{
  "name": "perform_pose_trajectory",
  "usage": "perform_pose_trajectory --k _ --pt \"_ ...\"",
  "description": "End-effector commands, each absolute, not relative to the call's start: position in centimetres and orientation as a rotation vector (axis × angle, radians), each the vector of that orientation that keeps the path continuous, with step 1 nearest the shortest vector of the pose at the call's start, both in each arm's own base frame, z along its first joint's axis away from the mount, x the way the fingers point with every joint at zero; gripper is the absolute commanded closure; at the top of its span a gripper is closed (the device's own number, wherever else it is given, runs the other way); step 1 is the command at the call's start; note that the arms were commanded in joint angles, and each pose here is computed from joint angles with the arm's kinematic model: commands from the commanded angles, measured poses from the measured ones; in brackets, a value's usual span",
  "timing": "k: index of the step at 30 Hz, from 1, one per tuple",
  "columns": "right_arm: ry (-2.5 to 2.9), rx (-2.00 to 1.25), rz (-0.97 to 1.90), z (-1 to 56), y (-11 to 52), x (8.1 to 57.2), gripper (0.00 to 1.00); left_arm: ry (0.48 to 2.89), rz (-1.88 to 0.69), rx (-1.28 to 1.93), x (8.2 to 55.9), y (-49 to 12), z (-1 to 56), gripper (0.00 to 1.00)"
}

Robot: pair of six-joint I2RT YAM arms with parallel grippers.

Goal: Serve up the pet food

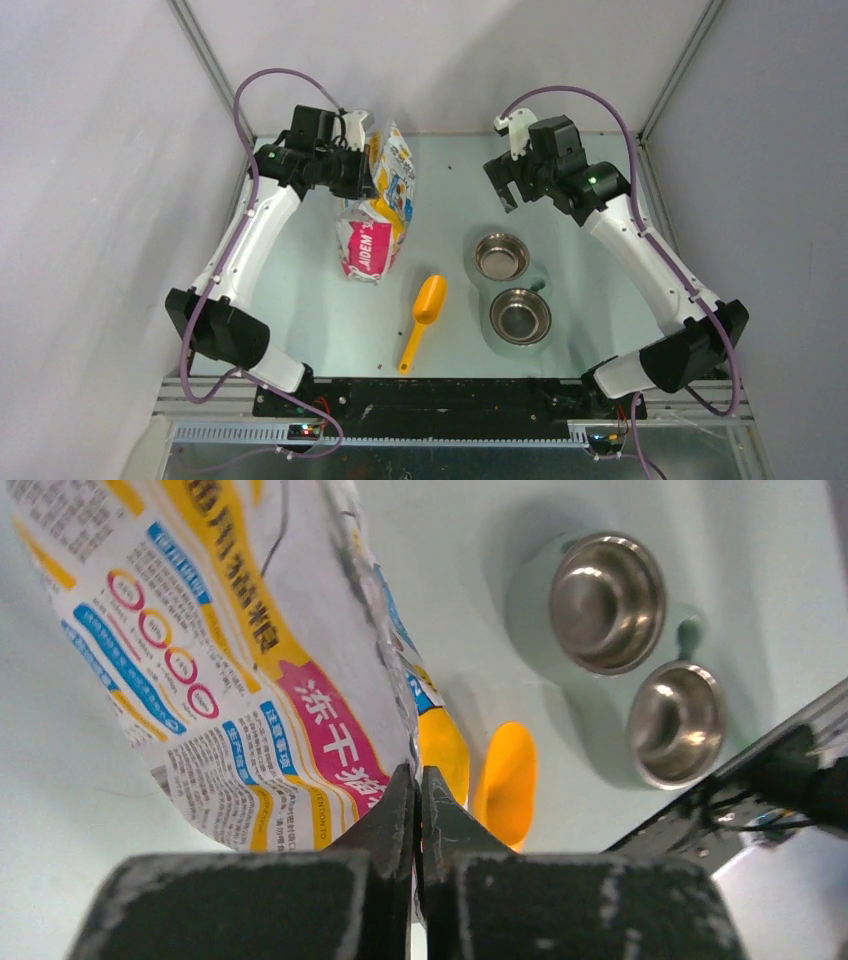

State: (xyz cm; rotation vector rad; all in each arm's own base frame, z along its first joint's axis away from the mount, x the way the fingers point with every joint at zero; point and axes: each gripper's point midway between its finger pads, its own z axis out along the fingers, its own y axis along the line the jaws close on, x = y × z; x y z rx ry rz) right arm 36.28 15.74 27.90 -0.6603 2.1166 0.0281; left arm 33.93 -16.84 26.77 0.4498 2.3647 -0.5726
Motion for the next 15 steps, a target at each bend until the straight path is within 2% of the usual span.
perform_pose_trajectory --k 1,8,9,10,11,12,13,15 --pt "2.085 -0.631 0.16 29.2 18.5 37.4 0.0 2.049 -0.861 0.406 34.9 -21.0 36.4 1.0" --pt "2.132 -0.704 0.494 29.3 25.7 37.5 0.03 2.02 -0.899 0.381 34.7 -19.9 37.0 0.98" --pt "2.128 -0.696 0.52 29.6 26.6 37.9 0.03 2.019 -0.904 0.397 34.5 -19.8 36.9 0.91" --pt "2.123 -0.705 0.545 29.8 27.4 37.7 0.03 2.014 -0.928 0.414 34.0 -19.9 37.1 0.71" --pt "2.113 -0.696 0.557 30.2 28.0 38.1 0.03 2.022 -0.935 0.404 33.8 -19.7 37.2 0.62" --pt "2.107 -0.695 0.559 30.5 28.6 38.1 0.04 2.014 -0.94 0.39 33.5 -19.5 37.9 0.48" --pt "2.09 -0.675 0.57 31.1 29.0 38.6 0.07 2.009 -0.927 0.366 33.7 -18.9 38.3 0.39" --pt "2.068 -0.623 0.587 31.8 29.7 39.4 0.12 1.994 -0.851 0.295 34.6 -17.4 39.1 0.33"
